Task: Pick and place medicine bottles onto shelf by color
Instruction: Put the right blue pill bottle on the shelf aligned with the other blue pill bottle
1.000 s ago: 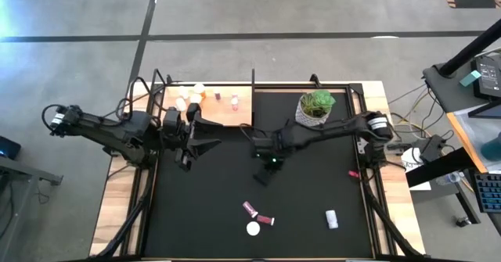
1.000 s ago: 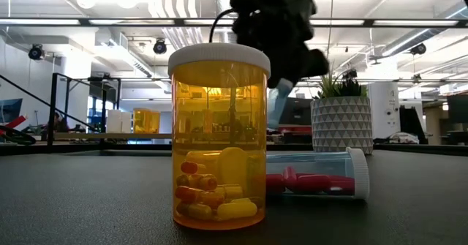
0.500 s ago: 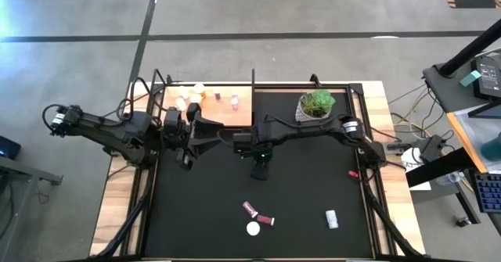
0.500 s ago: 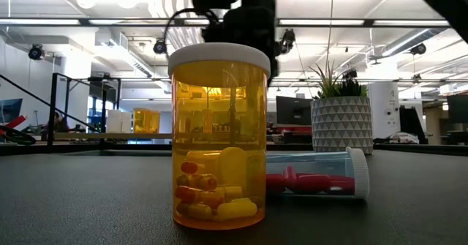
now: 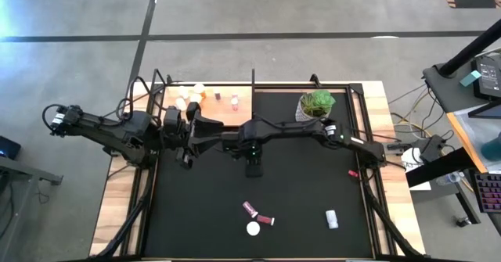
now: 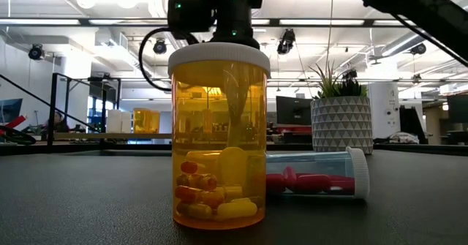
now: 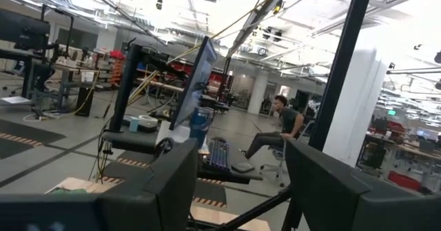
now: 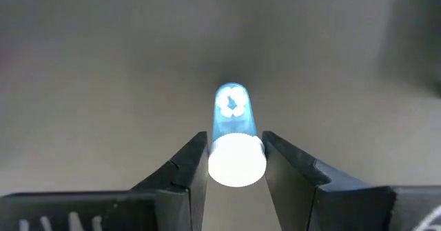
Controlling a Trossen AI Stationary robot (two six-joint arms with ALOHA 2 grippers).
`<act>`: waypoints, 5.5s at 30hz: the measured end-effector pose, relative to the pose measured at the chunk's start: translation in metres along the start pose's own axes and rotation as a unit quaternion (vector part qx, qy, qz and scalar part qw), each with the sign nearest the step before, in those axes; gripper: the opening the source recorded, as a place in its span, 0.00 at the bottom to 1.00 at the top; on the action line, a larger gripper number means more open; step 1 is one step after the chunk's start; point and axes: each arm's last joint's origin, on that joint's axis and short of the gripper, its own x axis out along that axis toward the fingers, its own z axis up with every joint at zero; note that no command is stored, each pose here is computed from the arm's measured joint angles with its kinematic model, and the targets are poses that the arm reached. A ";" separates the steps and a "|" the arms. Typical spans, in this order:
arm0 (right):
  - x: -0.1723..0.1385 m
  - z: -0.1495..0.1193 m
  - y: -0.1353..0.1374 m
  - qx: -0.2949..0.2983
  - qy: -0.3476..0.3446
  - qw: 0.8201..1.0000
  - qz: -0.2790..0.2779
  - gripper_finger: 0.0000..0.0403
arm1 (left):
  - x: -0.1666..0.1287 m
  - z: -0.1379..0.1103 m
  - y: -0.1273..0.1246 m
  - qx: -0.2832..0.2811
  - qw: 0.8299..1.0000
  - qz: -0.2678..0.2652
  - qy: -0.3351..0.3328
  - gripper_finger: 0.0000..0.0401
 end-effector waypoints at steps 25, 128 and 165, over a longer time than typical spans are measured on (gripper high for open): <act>0.006 0.002 -0.007 0.000 0.010 1.000 -0.028 0.36 | 0.000 -0.001 0.001 0.000 1.000 0.013 -0.001 0.51; -0.090 -0.211 0.095 0.308 -0.189 0.926 -0.108 0.50 | 0.059 -0.281 0.085 0.078 0.896 0.266 0.347 0.41; -0.091 -0.211 0.095 0.288 -0.187 0.933 -0.112 0.50 | -0.008 -0.152 0.162 -0.029 0.811 0.540 0.224 0.27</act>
